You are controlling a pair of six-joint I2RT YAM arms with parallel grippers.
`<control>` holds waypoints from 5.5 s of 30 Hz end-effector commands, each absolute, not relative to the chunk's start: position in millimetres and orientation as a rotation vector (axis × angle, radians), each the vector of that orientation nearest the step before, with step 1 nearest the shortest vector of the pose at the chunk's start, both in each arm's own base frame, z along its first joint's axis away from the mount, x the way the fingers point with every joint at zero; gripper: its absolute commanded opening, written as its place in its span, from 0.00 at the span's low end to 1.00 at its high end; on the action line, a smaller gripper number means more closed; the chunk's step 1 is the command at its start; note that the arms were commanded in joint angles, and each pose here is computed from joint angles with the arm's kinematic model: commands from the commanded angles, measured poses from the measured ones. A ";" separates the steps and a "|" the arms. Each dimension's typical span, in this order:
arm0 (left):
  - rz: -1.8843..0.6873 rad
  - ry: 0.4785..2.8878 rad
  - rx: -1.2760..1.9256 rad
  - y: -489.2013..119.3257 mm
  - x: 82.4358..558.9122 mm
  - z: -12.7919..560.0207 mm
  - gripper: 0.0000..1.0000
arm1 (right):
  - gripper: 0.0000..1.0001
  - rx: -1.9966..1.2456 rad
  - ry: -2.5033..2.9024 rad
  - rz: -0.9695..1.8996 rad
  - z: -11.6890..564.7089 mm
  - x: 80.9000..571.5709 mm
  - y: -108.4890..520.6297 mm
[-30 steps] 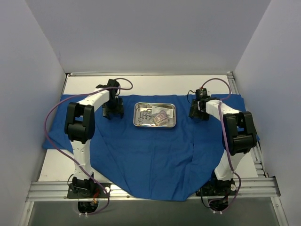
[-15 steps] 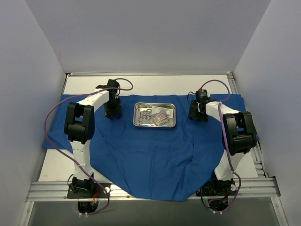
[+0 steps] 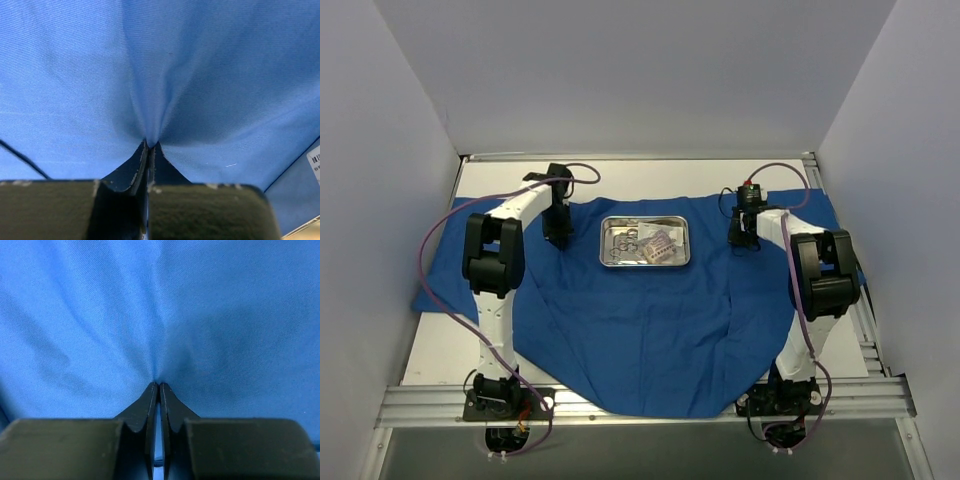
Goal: Open and lay out the surgical kit
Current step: Smooth out the surgical kit at the center of the board.
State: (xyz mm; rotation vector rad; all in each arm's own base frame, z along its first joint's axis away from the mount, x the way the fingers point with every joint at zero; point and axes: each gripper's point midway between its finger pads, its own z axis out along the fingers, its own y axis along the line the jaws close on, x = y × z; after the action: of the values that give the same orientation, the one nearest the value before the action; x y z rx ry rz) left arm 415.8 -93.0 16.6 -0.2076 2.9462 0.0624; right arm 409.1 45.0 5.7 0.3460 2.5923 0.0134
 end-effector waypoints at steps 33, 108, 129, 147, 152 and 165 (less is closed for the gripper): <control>-0.022 2.571 -0.501 -56.9 597.2 11.4 0.02 | 0.00 0.522 2.502 -0.002 -40.7 553.2 3.4; -0.159 2.408 -0.699 -7.2 536.9 174.3 0.94 | 0.55 0.354 2.387 -0.193 87.7 548.9 44.7; -0.049 2.586 -0.650 -19.8 396.4 130.7 0.94 | 0.42 0.338 2.542 -0.377 21.5 502.7 56.7; -0.068 2.592 -0.620 -26.3 391.7 131.1 0.95 | 0.40 0.268 2.579 -0.295 5.9 500.1 72.1; -0.062 2.590 -0.619 -25.3 389.3 132.3 0.97 | 0.27 0.283 2.587 -0.314 4.2 496.4 63.0; -0.010 2.577 -0.608 -17.4 380.0 141.8 0.98 | 0.00 0.447 2.511 -0.407 53.6 478.5 2.1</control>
State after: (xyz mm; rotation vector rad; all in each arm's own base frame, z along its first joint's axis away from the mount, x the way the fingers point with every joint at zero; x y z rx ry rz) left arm 382.2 -22.3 120.1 -0.6454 2.6350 -0.0298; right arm 500.1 44.7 18.1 0.3427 2.5423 -0.2960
